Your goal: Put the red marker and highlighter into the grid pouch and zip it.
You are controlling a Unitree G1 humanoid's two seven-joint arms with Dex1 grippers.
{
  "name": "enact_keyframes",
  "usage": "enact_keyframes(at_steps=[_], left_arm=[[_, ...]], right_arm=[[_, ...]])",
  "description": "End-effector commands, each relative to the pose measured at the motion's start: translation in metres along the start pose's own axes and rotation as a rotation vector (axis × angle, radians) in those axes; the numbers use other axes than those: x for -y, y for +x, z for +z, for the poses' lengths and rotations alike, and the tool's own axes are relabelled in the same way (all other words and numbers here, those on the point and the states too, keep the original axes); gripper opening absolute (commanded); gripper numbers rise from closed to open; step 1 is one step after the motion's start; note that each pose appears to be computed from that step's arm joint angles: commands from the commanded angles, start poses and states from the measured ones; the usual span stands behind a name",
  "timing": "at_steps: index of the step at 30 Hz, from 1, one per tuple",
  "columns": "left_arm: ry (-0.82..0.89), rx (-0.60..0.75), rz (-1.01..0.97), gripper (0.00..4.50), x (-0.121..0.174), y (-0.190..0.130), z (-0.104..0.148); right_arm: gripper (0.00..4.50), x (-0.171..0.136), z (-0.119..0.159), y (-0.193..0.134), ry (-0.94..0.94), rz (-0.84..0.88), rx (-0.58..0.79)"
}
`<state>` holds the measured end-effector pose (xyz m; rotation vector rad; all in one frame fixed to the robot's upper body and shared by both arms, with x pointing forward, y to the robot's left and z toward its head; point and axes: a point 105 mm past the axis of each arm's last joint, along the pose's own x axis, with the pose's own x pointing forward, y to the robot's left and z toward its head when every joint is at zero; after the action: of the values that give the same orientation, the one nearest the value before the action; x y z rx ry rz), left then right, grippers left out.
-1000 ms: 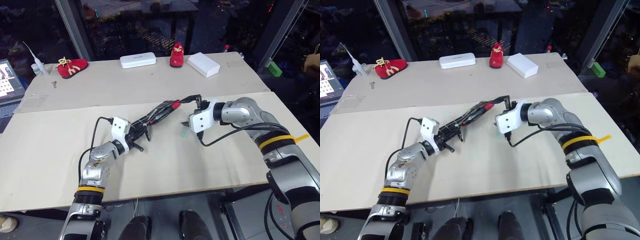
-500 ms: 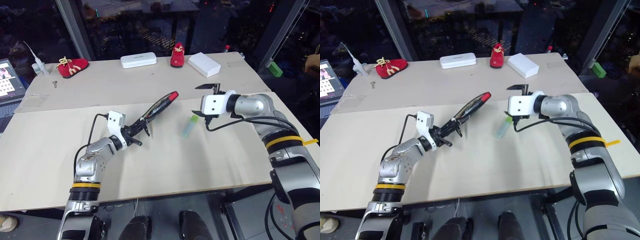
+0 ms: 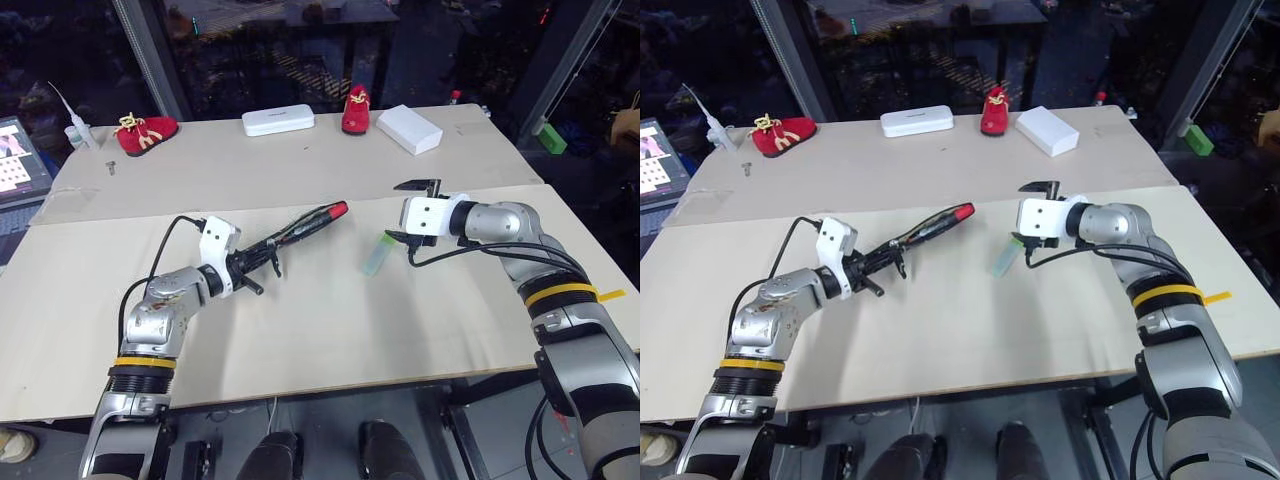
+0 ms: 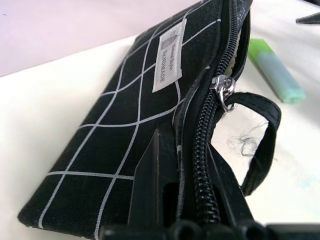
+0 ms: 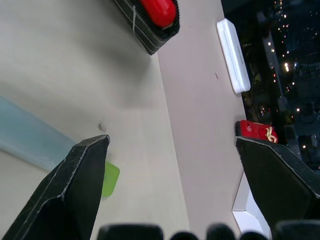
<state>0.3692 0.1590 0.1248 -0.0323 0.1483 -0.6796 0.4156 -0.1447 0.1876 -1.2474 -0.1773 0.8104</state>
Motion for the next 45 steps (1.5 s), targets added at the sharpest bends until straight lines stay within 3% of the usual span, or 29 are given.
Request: enact_keyframes(at_steps=[1, 3, 5, 8, 11, 12, 14, 18, 20, 24, 29, 38, 45], left_arm=[[0.016, 0.103, -0.034, 0.00, 0.007, 0.000, 0.026], [-0.026, 0.147, -0.041, 0.00, 0.007, -0.001, 0.032], [0.053, 0.080, 0.040, 0.00, -0.005, -0.002, 0.021], [0.066, 0.109, -0.023, 0.00, 0.005, -0.004, 0.025], [0.090, 0.087, 0.060, 0.00, -0.009, -0.004, 0.020], [0.132, 0.029, 0.130, 0.00, -0.021, -0.005, 0.008], [0.076, 0.106, -0.002, 0.00, 0.001, -0.005, 0.018], [0.138, 0.041, -0.003, 0.00, 0.003, -0.007, 0.004], [0.140, 0.044, -0.019, 0.00, 0.006, -0.008, 0.004], [0.141, 0.057, -0.038, 0.00, 0.009, -0.009, 0.006], [0.156, 0.049, -0.057, 0.00, 0.013, -0.007, 0.003], [0.237, 0.032, -0.089, 0.00, 0.026, -0.001, -0.003], [0.243, 0.039, -0.081, 0.00, 0.029, 0.001, -0.007]], right_arm=[[4.44, 0.015, 0.007, -0.006, -0.005, -0.066, 0.026], [4.44, 0.014, 0.007, -0.005, -0.001, -0.065, 0.025], [4.44, 0.014, 0.006, -0.005, 0.003, -0.066, 0.024], [4.44, 0.012, 0.004, -0.005, 0.024, -0.066, 0.020], [4.44, 0.011, 0.002, -0.004, 0.090, -0.078, 0.015], [4.44, 0.012, -0.001, -0.002, 0.147, -0.097, 0.001], [4.44, 0.015, -0.013, -0.001, 0.277, -0.147, -0.067], [4.44, 0.008, -0.035, 0.001, 0.807, -0.207, -0.201], [4.44, 0.002, -0.035, -0.001, 0.962, -0.201, -0.230], [4.44, -0.008, -0.029, -0.009, 1.230, -0.195, -0.268], [4.44, -0.026, -0.020, -0.012, 1.418, -0.216, -0.340], [4.44, -0.058, -0.001, 0.011, 1.507, -0.186, -0.426], [4.44, -0.062, 0.009, 0.035, 1.406, -0.168, -0.439]])
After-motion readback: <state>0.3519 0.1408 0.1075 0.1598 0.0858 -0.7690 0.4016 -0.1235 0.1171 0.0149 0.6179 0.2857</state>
